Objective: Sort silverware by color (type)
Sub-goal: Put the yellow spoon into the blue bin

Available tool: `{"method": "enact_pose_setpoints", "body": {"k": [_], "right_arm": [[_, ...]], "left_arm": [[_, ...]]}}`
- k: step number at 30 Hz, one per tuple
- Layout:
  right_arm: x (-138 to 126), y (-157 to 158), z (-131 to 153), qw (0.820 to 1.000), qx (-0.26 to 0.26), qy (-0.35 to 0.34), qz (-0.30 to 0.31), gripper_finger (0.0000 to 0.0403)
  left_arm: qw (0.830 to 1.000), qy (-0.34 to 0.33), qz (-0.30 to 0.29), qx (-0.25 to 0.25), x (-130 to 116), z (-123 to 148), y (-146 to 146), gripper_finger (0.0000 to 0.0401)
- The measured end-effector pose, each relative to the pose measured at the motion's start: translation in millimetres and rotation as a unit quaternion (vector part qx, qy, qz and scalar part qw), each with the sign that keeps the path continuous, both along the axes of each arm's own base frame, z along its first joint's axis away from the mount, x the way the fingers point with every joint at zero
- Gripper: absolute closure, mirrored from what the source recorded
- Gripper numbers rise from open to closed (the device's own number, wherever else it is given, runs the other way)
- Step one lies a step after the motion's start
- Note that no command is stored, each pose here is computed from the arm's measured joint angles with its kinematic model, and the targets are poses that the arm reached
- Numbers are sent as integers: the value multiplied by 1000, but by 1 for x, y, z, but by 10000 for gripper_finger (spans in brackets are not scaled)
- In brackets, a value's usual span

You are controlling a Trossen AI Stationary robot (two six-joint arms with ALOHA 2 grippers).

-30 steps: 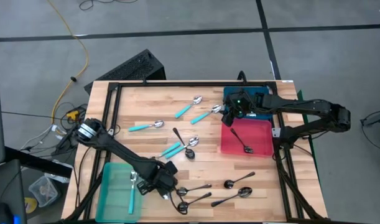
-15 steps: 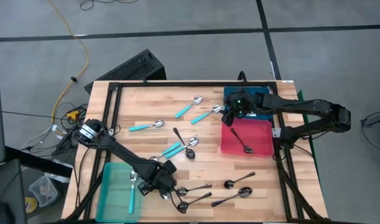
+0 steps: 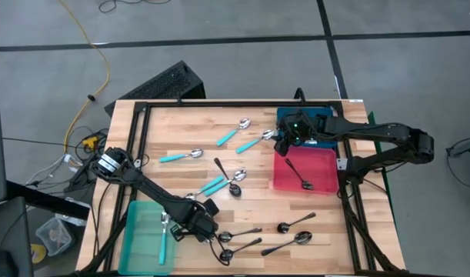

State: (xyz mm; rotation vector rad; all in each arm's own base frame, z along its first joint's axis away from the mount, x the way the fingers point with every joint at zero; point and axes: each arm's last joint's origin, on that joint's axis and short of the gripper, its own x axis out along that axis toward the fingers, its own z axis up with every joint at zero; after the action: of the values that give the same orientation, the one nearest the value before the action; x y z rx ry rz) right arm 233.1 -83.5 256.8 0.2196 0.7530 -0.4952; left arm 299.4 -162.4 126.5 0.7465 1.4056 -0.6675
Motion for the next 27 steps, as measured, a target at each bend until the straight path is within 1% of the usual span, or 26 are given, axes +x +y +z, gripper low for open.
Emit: {"method": "enact_pose_setpoints", "body": {"k": [4,6,8,10,12,15,16,20,22,25,27], "right_arm": [[1,0,1,1000,-2,-6,0,180],[1,0,1,1000,-1,-10,-2,180],[1,-1,2,1000,-2,-12,-2,180],[2,-1,2,1000,-2,-13,-2,180],[2,-1,2,1000,-2,-13,-3,180],[2,-1,2,1000,0,-14,-4,180],[2,0,2,1000,2,-15,-6,180],[2,0,2,1000,4,-17,-8,180],[2,0,2,1000,5,-17,-8,180],[2,0,2,1000,4,-19,-8,180],[2,0,2,1000,4,-19,-8,180]], "left_arm": [[1000,-12,-2,8,0,4,2,383],[1000,-26,1,0,0,13,4,383],[999,-47,11,9,0,22,10,383],[997,-74,26,27,1,35,19,383],[992,-117,39,39,1,54,26,383],[985,-157,56,38,0,76,36,383],[982,-172,66,30,0,84,40,383],[959,-260,113,1,-2,122,58,383],[946,-295,130,-18,-6,135,65,383],[917,-364,153,-57,-17,150,77,383],[895,-411,160,-72,-27,152,85,383]]}}
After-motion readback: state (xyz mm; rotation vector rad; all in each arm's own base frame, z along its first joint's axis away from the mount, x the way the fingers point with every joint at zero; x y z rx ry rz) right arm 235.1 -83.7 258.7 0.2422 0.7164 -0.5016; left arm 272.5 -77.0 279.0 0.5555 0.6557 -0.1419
